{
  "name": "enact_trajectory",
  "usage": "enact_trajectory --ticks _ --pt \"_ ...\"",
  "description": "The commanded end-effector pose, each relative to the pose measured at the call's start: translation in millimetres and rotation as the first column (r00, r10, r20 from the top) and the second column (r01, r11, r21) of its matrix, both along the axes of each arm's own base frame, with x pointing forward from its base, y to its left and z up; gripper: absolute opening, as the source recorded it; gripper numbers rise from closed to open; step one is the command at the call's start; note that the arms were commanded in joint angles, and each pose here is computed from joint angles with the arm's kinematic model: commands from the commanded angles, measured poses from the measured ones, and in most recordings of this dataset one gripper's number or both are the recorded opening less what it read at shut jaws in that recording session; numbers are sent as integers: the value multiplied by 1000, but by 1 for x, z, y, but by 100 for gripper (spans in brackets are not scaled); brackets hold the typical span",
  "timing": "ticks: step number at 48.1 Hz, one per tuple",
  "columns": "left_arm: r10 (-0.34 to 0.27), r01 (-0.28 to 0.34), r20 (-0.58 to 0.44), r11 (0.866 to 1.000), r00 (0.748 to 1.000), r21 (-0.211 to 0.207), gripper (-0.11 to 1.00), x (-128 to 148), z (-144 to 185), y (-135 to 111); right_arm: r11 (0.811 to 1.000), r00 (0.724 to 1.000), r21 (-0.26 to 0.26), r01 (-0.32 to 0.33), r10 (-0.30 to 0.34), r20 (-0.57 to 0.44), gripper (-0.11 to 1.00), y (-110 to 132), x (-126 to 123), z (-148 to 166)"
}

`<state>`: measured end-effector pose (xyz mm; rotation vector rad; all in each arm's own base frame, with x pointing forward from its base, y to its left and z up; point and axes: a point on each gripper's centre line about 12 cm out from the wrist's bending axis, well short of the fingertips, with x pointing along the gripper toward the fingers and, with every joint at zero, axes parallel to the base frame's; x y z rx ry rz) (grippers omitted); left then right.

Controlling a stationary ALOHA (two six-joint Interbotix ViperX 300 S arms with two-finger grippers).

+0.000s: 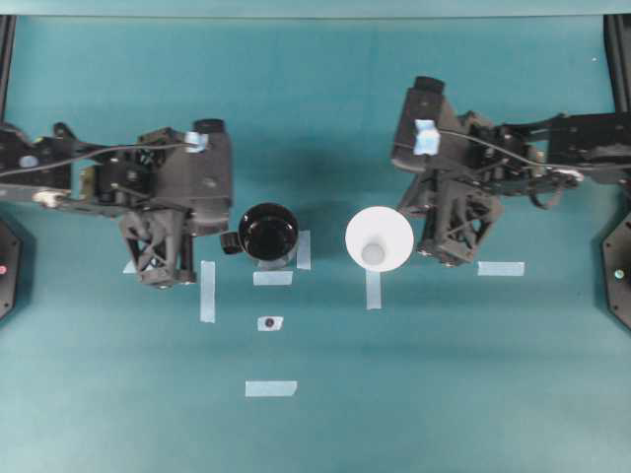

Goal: Holding the cup holder with the left arm, the right arm places the cup into the cup holder.
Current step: 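Move left gripper over the black cup holder and right gripper over the white cup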

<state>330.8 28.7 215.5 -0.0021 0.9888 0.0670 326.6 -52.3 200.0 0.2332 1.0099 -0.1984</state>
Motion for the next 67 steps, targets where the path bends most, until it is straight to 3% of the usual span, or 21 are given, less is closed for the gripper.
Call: enact_trajectory --ticks 1,14,34,44,51,59,63,67 --pt "1 -1 -6 1000 1000 3 3 7 9 1 1000 1000 -3 3 -3 1 2 -4 8 5" --pt "0 0 -61 1000 998 -1 3 14 -6 2 999 994 -37 -27 23 -107 2 -11 18 -2" --pt "-3 3 -70 1000 998 4 3 19 -7 3 998 993 -54 -36 30 -117 2 -15 26 -4" --pt "-28 29 -62 999 998 25 3 20 -5 6 998 993 -52 -34 28 -115 9 -15 27 -6" --pt "-60 63 -53 997 997 47 3 20 -5 6 998 992 -47 -32 27 -121 35 -15 27 -9" --pt "-61 64 -60 997 996 45 5 22 -9 6 998 992 -47 -34 28 -123 82 -15 26 -9" --pt "-53 55 -44 998 998 41 17 24 -9 6 998 992 -50 -35 29 -120 96 -15 26 -9" --pt "-43 44 -42 998 998 36 38 24 -11 6 998 993 -50 -27 21 -120 96 -17 26 -11"
